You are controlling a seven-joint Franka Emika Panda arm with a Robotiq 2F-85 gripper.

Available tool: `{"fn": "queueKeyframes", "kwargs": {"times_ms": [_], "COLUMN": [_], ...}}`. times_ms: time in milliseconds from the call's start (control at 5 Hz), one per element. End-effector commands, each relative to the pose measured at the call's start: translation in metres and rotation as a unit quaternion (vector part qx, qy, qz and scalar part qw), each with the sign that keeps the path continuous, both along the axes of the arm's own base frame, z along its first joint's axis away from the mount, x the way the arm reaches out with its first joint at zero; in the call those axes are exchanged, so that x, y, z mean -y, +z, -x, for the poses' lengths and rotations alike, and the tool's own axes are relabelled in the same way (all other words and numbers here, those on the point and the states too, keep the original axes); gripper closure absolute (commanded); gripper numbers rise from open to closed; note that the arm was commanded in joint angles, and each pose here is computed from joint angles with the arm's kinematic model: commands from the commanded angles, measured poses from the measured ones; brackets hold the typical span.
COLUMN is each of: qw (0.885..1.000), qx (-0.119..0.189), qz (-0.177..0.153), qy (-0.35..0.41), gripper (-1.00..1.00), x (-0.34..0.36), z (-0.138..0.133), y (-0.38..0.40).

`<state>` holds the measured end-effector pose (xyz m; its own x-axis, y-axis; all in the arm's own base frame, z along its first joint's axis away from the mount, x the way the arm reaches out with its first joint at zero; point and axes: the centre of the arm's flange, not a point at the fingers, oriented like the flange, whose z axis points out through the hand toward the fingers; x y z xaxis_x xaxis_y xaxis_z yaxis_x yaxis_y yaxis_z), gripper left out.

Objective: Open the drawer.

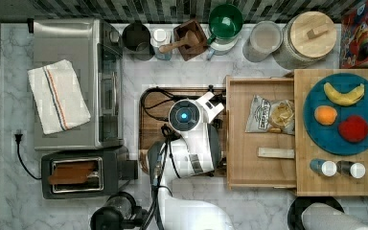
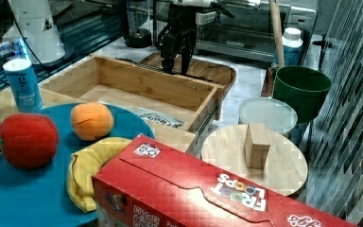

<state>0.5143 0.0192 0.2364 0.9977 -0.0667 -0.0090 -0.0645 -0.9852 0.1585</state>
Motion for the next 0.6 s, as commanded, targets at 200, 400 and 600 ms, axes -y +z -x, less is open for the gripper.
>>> {"fn": "queueKeyframes", "kwargs": {"times_ms": [200,400,600], "qw": [0.998,0.998,0.998], "qx": [0.054,0.054,0.054], "qz": [-0.029,-0.029,-0.029], "qy": [0.015,0.015,0.015], "gripper": [-1.0,-1.0,-1.0], "x": [-0.0988,-0.0988,-0.0988], "z": [-0.0063,-0.0063,-0.0063], "y": [0.0539,0.0539,0.0539]}}
